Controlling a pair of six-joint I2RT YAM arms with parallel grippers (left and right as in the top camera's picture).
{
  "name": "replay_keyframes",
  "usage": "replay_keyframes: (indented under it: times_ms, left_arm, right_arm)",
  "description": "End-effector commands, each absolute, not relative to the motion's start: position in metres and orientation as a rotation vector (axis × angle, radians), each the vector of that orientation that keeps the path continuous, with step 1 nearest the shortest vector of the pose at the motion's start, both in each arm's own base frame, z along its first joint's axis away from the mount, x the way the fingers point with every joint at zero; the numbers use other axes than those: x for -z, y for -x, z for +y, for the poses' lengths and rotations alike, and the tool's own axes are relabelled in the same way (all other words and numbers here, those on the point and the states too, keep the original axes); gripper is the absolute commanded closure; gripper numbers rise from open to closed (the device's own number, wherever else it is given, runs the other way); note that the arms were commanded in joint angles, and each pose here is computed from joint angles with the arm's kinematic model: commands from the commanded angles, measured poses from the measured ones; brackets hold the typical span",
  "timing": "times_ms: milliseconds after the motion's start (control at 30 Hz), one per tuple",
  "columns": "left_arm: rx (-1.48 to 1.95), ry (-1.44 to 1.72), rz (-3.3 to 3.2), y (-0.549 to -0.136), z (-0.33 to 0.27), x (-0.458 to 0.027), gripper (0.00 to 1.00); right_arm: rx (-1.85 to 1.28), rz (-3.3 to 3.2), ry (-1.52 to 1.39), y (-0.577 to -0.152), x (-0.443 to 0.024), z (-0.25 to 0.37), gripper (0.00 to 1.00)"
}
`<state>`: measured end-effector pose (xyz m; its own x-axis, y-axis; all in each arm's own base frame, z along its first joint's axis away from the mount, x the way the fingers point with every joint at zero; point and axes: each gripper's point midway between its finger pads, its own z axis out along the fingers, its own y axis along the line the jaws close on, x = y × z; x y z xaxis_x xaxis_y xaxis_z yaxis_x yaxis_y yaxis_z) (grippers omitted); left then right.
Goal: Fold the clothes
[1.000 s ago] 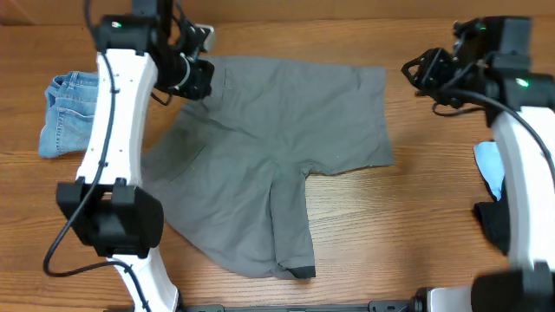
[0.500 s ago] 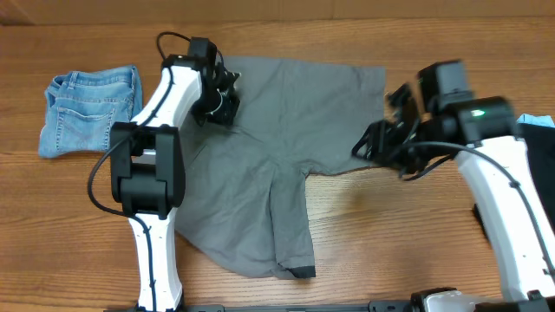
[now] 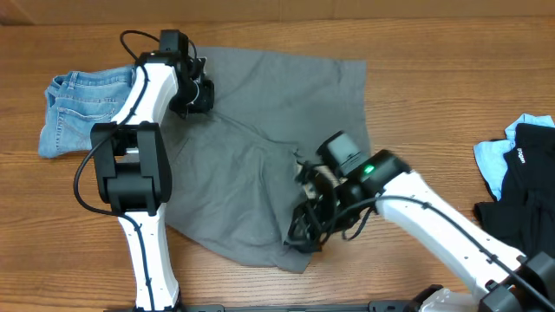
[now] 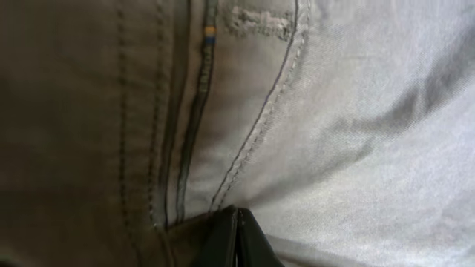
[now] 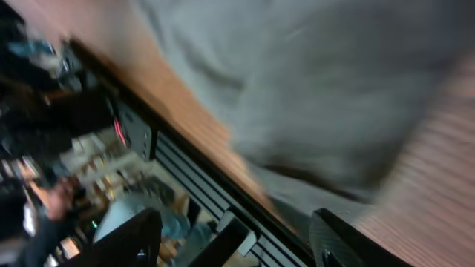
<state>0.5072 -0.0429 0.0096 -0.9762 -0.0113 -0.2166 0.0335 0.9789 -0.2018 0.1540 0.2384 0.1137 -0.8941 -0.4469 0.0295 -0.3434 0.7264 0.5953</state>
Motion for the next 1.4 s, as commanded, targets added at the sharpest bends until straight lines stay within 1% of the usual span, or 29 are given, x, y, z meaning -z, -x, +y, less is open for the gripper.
replay_keyframes:
  times_ms: [0,100,267,333,400,433,500,600,700,800,833,967,1067,1233,1367]
  left_arm:
    - [0.265,0.028,2.873,-0.522,-0.035,-0.021,0.96]
    - [0.259,0.024,2.863,-0.526,-0.034,-0.030,0.96]
    - [0.231,0.041,2.857,-0.529,-0.025,-0.040,0.96]
    - [0.216,0.054,2.867,-0.527,-0.020,-0.041,0.94]
    - [0.216,0.067,2.883,-0.523,-0.014,-0.041,0.93]
    - [0.220,0.076,2.894,-0.521,-0.012,-0.041,0.93]
    - [0.235,0.083,2.913,-0.516,-0.010,-0.044,0.92]
    - [0.224,0.003,2.923,-0.511,-0.004,-0.062,0.88]
    - [0.210,-0.048,2.903,-0.510,0.000,-0.094,0.84]
    - [0.232,-0.056,2.855,-0.512,-0.004,-0.131,0.81]
    - [0.271,-0.068,2.811,-0.513,-0.010,-0.156,0.79]
    - [0.310,-0.096,2.753,-0.507,-0.020,-0.193,0.76]
    - [0.308,-0.116,2.738,-0.501,-0.025,-0.207,0.75]
    - [0.315,-0.129,2.754,-0.492,-0.030,-0.211,0.75]
    - [0.320,-0.142,2.768,-0.489,-0.036,-0.210,0.75]
  right_arm:
    - [0.758,-2.800,-0.651,-0.146,-0.098,0.232,0.28]
    - [0.536,-2.923,-0.572,-0.161,-0.082,0.211,0.28]
    - [0.551,-2.913,-0.557,-0.160,-0.083,0.211,0.29]
    - [0.507,-2.937,-0.512,-0.163,-0.081,0.206,0.28]
    - [0.417,-2.997,-0.371,-0.171,-0.077,0.197,0.27]
    - [0.389,-3.015,-0.284,-0.175,-0.077,0.194,0.24]
    - [0.376,-3.017,-0.091,-0.179,-0.076,0.189,0.24]
    - [0.349,-2.967,0.253,-0.185,-0.077,0.172,0.24]
    - [0.465,-2.884,0.416,-0.193,-0.082,0.168,0.24]
    - [0.627,-2.788,0.488,-0.196,-0.089,0.176,0.24]
    - [0.671,-2.734,0.543,-0.193,-0.086,0.180,0.23]
    - [0.773,-2.617,0.606,-0.183,-0.079,0.194,0.20]
    - [0.792,-2.580,0.664,-0.179,-0.066,0.195,0.18]
    - [0.843,-2.542,0.727,-0.176,-0.048,0.198,0.18]
    - [0.966,-2.607,0.686,-0.195,-0.047,0.207,0.25]
